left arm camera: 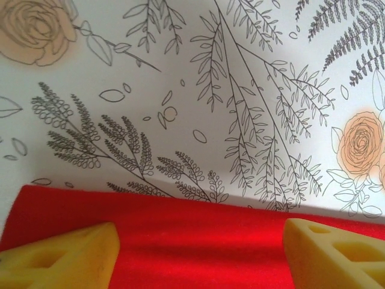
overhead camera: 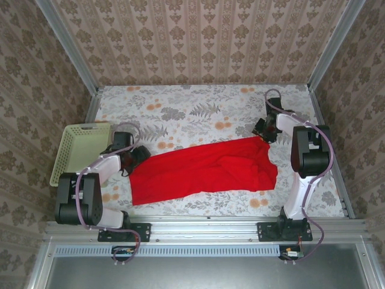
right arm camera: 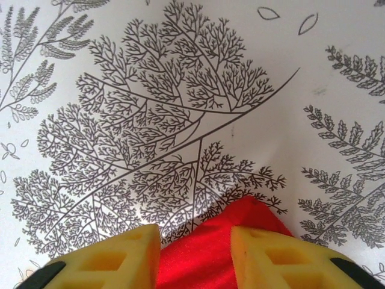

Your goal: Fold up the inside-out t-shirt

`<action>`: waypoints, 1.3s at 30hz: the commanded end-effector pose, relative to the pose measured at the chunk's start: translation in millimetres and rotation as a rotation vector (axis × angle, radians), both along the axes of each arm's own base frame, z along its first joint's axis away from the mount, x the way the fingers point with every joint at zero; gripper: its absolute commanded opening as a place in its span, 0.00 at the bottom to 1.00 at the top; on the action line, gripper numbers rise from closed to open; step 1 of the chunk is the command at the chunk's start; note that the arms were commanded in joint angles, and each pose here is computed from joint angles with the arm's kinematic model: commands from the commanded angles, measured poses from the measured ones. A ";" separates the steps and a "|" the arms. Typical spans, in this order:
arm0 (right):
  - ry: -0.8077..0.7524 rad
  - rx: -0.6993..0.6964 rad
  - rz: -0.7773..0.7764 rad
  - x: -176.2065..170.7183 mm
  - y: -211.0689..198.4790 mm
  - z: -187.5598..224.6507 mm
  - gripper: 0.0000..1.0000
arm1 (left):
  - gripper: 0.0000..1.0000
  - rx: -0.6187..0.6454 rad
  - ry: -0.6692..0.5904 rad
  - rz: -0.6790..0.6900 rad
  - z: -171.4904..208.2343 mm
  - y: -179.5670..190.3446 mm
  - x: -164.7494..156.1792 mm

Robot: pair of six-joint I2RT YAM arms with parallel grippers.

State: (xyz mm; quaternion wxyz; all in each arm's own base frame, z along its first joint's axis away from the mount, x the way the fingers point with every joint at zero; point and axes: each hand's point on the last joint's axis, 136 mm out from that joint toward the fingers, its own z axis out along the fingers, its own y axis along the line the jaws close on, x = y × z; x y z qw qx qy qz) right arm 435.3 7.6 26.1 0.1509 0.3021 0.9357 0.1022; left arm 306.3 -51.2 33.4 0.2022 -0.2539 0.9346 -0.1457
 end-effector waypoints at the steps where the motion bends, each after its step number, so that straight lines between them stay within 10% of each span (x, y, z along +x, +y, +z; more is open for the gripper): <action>1: -0.065 -0.108 0.002 0.4 -22.5 40.7 0.45 | 0.79 0.084 0.035 0.009 13.3 16.1 -10.1; 9: 0.023 -0.188 0.104 -72.6 -10.4 52.8 0.79 | 0.92 0.136 -0.052 -0.150 51.2 -19.6 -20.5; 22: 0.213 -0.191 0.176 -118.0 4.9 -1.7 0.93 | 0.92 0.076 0.024 -0.185 8.4 -35.7 -44.9; 31: 0.298 -0.217 0.276 -122.5 27.6 -19.4 0.74 | 0.92 0.111 0.074 -0.168 -9.8 -29.5 -51.1; 39: 0.276 -0.247 0.279 -121.6 24.2 -11.7 0.20 | 0.92 0.127 0.098 -0.146 -15.2 -21.6 -48.4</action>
